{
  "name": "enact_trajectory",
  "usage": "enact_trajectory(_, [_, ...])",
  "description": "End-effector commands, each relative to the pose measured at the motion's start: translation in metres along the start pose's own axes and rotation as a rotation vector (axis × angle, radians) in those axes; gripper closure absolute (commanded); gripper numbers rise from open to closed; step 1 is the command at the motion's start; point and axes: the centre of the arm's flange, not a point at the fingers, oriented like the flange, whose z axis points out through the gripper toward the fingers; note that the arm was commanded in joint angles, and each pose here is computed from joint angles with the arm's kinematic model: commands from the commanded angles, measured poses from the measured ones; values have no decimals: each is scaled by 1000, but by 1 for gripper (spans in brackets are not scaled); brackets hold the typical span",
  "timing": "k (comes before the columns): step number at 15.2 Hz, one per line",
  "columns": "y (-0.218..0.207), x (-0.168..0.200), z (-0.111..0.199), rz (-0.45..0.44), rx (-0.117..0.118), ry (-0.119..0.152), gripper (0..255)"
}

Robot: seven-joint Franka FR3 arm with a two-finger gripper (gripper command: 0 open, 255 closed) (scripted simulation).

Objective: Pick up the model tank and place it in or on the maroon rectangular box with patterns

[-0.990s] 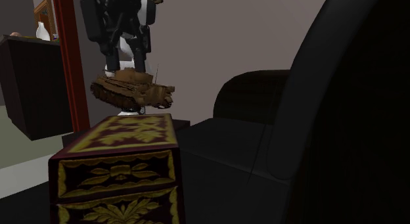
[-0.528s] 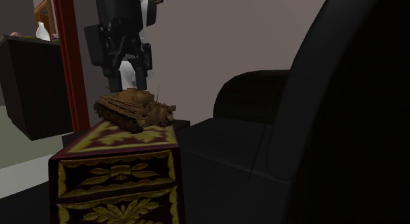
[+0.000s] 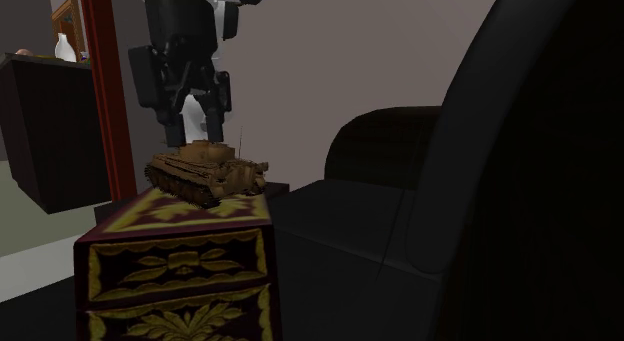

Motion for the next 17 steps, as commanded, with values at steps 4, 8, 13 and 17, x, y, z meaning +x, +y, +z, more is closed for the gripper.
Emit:
enact_trajectory(4, [0, 0, 0, 0, 0, 0, 0])
enact_trajectory(8, [0, 0, -27, 0, 0, 0, 0])
enact_trajectory(13, [0, 0, -50, 0, 0, 0, 0])
enact_trajectory(17, [0, 0, -50, 0, 0, 0, 0])
